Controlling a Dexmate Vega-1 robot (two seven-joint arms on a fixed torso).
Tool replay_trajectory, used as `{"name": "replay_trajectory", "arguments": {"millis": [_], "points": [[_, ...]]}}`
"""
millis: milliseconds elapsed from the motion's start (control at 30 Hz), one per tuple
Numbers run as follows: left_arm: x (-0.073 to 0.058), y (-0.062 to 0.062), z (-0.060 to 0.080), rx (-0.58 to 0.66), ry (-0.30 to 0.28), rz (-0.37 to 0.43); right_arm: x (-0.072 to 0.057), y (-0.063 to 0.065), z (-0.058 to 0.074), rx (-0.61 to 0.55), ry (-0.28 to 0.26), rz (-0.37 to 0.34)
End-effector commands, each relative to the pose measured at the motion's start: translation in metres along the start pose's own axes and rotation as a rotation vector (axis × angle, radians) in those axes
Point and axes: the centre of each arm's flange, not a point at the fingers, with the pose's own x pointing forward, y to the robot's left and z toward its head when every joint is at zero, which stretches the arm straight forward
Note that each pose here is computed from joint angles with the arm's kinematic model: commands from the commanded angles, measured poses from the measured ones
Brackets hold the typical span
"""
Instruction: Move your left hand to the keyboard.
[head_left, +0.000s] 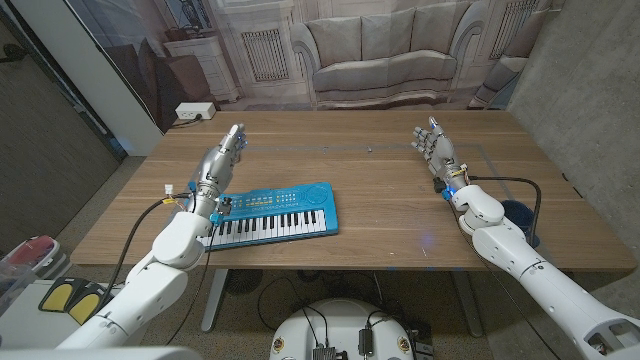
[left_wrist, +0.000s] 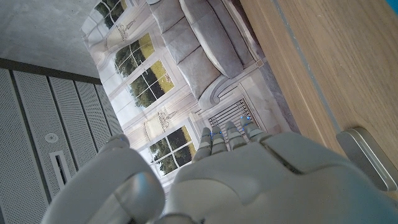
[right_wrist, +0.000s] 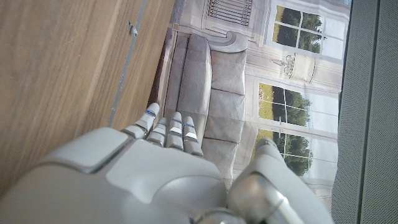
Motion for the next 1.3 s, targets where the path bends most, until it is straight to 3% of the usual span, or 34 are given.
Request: {"name": "replay_trajectory", "arguments": {"millis": [33,533,1300], "points": [[-0.007,0.002,0.003,0.026,0.002,-0.004,-0.003,0.000,-0.001,0.001,0.002,-0.005],[-0.022,-0.001,0.005,0.032,-0.002,-0.026,-0.009,-0.005,0.001,-0.002,0.001,-0.016],[-0.047,-0.003,0.016,0.092,-0.011,-0.004,-0.003,-0.002,0.003,-0.003,-0.003,-0.007]]}}
